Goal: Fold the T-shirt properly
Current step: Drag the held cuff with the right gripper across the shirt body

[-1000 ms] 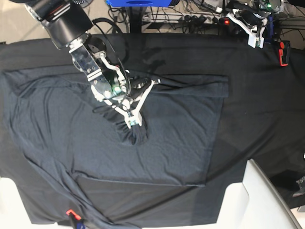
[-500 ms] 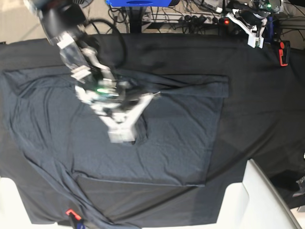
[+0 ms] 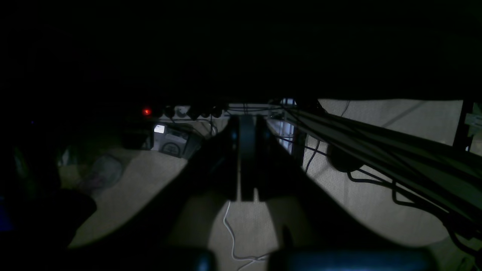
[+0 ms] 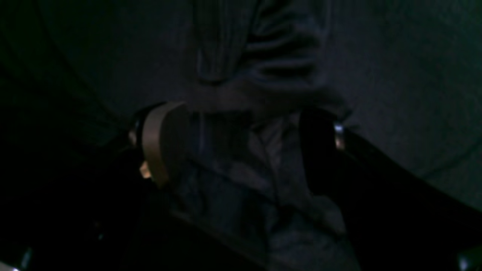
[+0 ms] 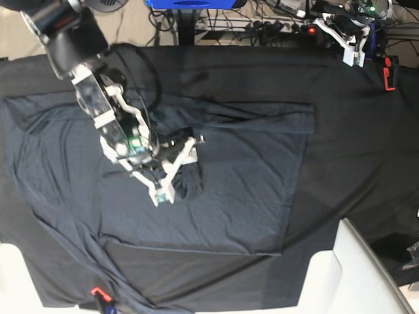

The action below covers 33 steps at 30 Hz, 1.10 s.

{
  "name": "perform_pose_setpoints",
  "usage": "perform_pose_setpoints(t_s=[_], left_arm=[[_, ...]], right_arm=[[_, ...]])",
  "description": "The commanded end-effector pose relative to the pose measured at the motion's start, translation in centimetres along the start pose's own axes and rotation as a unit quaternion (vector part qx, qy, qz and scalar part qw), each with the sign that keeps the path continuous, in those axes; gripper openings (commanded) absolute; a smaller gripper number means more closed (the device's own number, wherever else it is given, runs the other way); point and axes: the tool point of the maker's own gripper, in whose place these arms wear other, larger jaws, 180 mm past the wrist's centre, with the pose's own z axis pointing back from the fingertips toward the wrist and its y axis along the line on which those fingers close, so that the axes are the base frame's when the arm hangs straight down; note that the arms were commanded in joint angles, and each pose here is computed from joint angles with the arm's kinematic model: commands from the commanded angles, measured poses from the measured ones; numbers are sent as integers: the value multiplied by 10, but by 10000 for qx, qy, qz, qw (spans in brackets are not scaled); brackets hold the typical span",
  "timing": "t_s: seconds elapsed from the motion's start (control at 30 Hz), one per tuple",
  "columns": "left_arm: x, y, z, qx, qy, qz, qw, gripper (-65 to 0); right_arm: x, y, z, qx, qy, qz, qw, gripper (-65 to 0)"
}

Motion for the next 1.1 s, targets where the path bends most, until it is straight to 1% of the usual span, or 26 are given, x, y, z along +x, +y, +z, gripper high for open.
perform_pose_setpoints(t_s=[0.0,0.13,0.23,0.3,0.37,0.4,0.6,0.8,0.83,0.87,0.97,1.0,1.03,1.07], left_arm=[[4,3,4,3,-84,-52,10000,-650],[3,3,4,4,-76,-52,10000,-650],[2,3,5,5,-69,-51,10000,-650],[2,3,5,5,-69,-51,10000,-650],[2,2,4,-5,-79,-34,10000,-650],[2,2,4,-8,-84,-29,10000,-650],[0,3,5,4,-59,-28,10000,-650],[0,3,5,9,-48,-38,10000,-650],[0,3,5,9,-48,-38,10000,-650],[0,3,5,8,-56,-39,10000,-650],[2,2,4,1,-69,-44,10000,-650],[2,2,4,1,-69,-44,10000,-650],[2,2,4,1,-69,-44,10000,-650],[2,2,4,1,-69,-44,10000,-650]], right_arm=[[26,-1,2,-33,-342,-1,9994,-219],[45,-3,-2,-76,-501,27,9987,-219],[55,22,-2,102,-576,321,9978,-222],[53,32,-7,149,-502,514,9973,-254],[48,44,-16,205,-331,550,9977,-285],[45,46,-21,200,-236,538,9981,-287],[39,36,-46,1,-143,495,9987,-285],[37,30,-50,-69,-96,495,9987,-291],[37,30,-50,-69,-96,495,9987,-311],[37,31,-50,-61,-98,494,9987,-363],[40,35,-49,-29,-108,496,9987,-578],[45,39,-48,3,-150,498,9986,-626],[46,44,-48,38,-154,494,9987,-642],[47,46,-48,57,-153,490,9987,-638]])
